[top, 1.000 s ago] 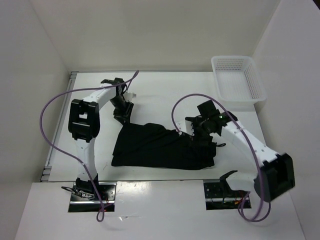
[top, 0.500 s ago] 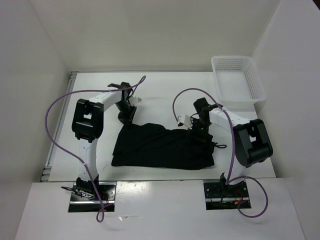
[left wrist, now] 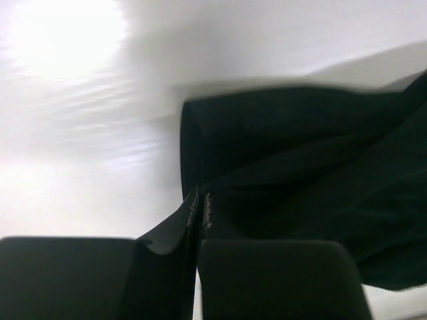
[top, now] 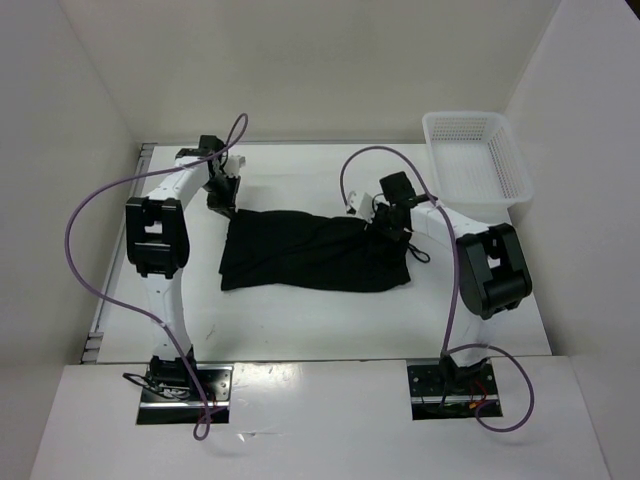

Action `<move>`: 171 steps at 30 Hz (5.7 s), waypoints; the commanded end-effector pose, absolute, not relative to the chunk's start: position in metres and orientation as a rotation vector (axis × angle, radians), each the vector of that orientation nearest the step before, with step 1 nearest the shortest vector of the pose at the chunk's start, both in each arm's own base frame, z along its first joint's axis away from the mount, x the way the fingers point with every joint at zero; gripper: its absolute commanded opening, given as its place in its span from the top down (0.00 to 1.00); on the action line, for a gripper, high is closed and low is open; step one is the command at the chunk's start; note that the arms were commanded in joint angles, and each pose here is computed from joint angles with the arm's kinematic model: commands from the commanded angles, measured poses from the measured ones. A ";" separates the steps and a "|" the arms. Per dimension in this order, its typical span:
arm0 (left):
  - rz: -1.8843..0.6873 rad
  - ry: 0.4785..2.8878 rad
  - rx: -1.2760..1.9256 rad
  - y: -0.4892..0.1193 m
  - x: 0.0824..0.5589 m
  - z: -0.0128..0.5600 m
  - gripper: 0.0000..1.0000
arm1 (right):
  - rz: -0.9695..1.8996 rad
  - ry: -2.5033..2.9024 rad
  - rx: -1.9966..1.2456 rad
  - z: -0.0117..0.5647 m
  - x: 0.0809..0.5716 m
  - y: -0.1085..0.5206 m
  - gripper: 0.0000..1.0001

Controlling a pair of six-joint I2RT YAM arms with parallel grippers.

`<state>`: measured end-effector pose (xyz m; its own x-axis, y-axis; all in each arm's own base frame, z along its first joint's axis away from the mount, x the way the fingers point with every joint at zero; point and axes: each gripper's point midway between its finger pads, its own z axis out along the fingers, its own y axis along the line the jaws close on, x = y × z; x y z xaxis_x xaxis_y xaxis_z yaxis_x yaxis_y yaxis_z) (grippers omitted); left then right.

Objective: Fold and stack the shorts
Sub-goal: Fold the shorts

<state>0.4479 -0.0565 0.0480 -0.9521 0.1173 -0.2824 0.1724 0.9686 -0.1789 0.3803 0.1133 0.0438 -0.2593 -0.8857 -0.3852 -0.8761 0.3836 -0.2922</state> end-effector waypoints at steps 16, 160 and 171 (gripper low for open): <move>-0.143 2.760 0.136 -0.018 0.435 0.100 0.43 | 0.229 2.033 -0.943 0.188 0.439 0.154 0.23; -0.219 3.399 0.123 -0.022 0.278 0.050 0.66 | 0.235 2.397 -1.377 0.064 0.348 0.051 0.32; -0.371 2.962 0.031 -0.013 0.411 0.093 0.54 | -0.034 2.032 -1.229 0.185 0.409 0.059 0.22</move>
<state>0.3706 0.0007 0.0910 -0.9988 -0.0167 -0.0456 -0.0076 0.9814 -0.1916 0.3711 0.0456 0.1217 -0.4018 -0.7838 -0.4735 -0.8226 0.5362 -0.1895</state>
